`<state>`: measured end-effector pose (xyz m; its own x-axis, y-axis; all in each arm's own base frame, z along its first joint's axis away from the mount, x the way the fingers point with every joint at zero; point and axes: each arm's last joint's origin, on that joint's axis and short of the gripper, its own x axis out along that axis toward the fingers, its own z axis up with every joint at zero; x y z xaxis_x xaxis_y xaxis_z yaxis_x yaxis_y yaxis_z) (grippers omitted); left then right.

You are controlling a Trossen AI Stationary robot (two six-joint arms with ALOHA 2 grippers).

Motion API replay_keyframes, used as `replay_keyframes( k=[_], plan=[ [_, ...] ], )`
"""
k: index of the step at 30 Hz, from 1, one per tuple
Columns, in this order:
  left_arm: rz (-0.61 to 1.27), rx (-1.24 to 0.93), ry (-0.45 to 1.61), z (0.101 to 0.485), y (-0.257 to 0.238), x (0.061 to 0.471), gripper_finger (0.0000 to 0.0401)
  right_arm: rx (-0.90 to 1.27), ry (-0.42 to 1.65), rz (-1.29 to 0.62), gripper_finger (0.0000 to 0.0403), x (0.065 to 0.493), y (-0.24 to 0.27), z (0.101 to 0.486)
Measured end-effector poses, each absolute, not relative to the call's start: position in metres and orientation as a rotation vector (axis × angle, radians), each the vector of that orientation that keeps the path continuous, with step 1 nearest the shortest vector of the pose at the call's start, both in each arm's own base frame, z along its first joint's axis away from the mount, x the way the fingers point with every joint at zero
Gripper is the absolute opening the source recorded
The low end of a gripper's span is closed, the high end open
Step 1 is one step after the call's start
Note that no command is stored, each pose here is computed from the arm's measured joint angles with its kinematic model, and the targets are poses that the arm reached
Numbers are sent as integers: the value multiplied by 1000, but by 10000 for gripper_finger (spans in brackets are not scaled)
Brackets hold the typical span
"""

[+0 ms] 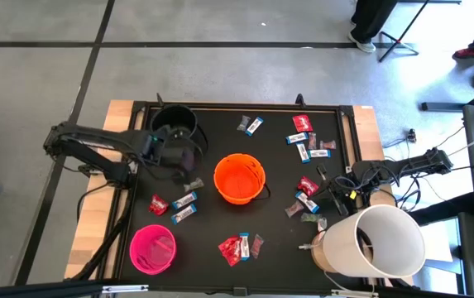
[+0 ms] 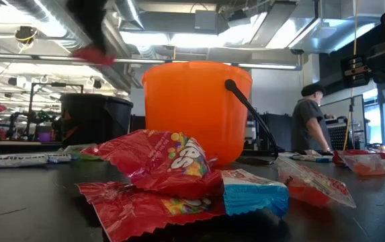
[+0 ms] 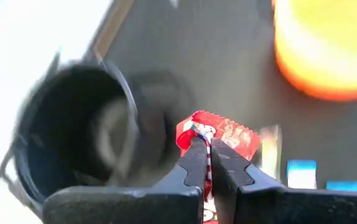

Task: Sort candy
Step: Put the red candy into the orange bucket

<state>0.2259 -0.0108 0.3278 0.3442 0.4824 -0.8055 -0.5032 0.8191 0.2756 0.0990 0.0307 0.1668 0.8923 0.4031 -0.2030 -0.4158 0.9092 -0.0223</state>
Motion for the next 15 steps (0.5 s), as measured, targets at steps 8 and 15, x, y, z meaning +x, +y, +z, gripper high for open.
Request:
replay_keyframes(
  k=[8, 15],
  plan=[
    [301, 111, 656, 361, -18, 269, 0, -66, 203, 425, 1, 99, 31, 166],
    [269, 174, 584, 358, -14, 292, 0, -66, 206, 425, 1, 99, 31, 166]
  ],
)
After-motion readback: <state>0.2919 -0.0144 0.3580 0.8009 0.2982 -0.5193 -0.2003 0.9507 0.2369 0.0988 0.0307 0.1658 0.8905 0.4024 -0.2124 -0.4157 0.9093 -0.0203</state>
